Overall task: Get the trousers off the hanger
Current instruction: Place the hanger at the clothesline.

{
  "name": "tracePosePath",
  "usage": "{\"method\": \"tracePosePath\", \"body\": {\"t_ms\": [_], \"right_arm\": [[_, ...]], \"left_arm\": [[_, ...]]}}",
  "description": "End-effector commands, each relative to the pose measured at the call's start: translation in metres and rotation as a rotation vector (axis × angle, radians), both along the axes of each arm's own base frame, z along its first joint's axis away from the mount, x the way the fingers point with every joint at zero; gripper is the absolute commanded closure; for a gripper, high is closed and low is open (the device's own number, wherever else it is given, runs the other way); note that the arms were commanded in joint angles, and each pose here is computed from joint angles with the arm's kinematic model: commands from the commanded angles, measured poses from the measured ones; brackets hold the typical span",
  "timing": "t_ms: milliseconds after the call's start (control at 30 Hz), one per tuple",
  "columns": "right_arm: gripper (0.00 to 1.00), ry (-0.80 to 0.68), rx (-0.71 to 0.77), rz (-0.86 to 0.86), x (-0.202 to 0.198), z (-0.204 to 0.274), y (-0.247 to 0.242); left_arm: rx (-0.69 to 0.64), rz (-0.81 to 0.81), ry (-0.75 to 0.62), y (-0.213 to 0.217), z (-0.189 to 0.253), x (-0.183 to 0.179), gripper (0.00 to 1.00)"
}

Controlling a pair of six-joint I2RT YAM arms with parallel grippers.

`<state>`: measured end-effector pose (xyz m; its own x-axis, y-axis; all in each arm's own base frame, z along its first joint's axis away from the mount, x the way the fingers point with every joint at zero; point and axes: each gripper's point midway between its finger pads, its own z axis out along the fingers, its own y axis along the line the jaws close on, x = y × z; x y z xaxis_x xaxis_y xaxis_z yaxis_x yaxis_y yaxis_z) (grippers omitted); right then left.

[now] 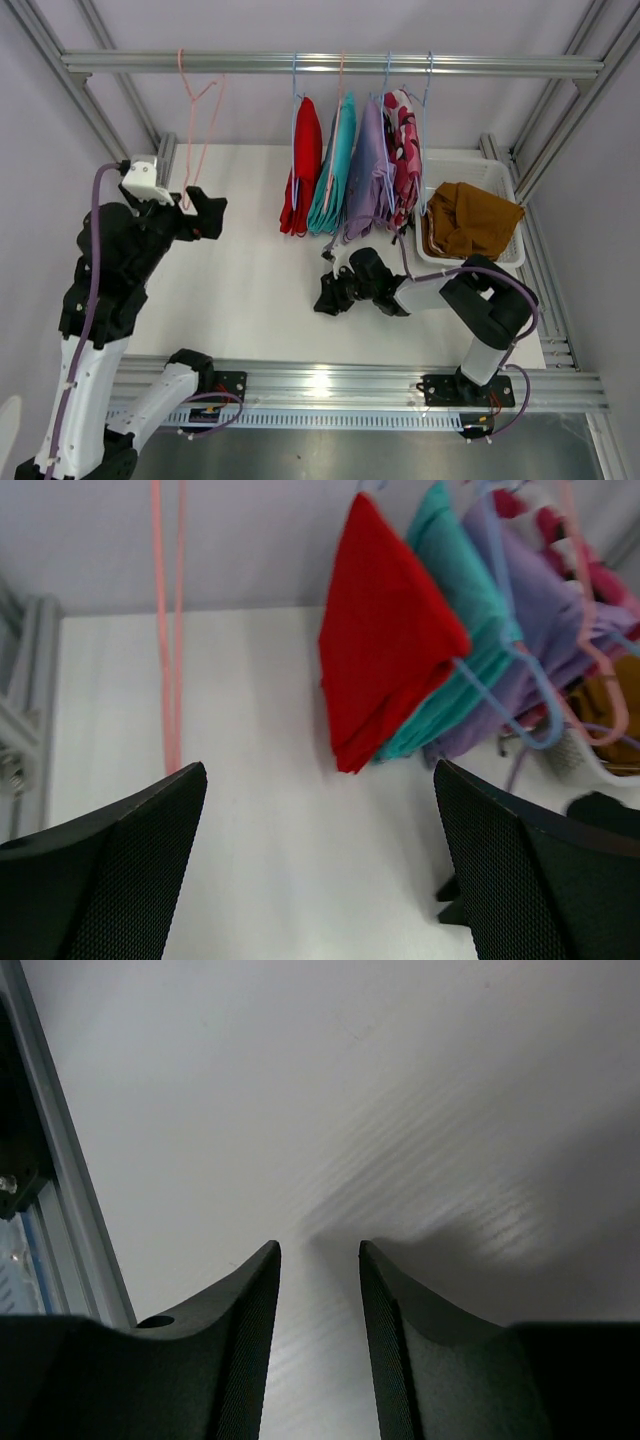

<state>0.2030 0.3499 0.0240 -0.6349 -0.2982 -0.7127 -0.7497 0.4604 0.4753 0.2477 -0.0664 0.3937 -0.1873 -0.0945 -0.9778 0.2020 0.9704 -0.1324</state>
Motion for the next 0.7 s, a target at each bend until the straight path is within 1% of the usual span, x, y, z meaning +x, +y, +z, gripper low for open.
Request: {"method": "tracePosePath", "body": {"t_ms": [0, 67, 100, 167, 233, 367, 400, 633, 667], "right_arm": [[0.57, 0.131, -0.102, 0.011, -0.016, -0.038, -0.011], [0.56, 0.157, -0.102, 0.022, -0.019, -0.041, -0.008], [0.55, 0.177, -0.095, 0.038, -0.022, -0.043, -0.005], [0.54, 0.193, -0.072, 0.054, -0.026, -0.041, -0.003], [0.53, 0.203, -0.064, 0.054, -0.027, -0.041, -0.003], [0.53, 0.224, -0.086, 0.036, -0.024, -0.047, -0.004], [0.53, 0.226, -0.087, 0.037, -0.024, -0.048, -0.003], [0.53, 0.254, -0.104, 0.033, -0.025, -0.055, -0.002], [0.52, 0.258, -0.109, 0.032, -0.025, -0.057, -0.002]], "left_arm": [[-0.093, -0.245, -0.039, -0.048, 0.015, -0.007, 0.00], [-0.114, -0.314, -0.021, -0.064, 0.013, -0.001, 0.01], [-0.121, -0.331, -0.046, -0.069, 0.020, 0.002, 0.01], [-0.130, -0.345, -0.024, -0.077, 0.014, 0.017, 0.00], [-0.145, -0.382, -0.042, -0.088, 0.021, 0.026, 0.01], [-0.192, -0.416, -0.015, -0.108, 0.022, 0.051, 0.01], [-0.199, -0.421, 0.014, -0.114, 0.014, 0.062, 0.01], [-0.259, -0.526, -0.010, -0.144, 0.018, 0.091, 0.01], [-0.274, -0.544, -0.031, -0.148, 0.025, 0.094, 0.01]]}}
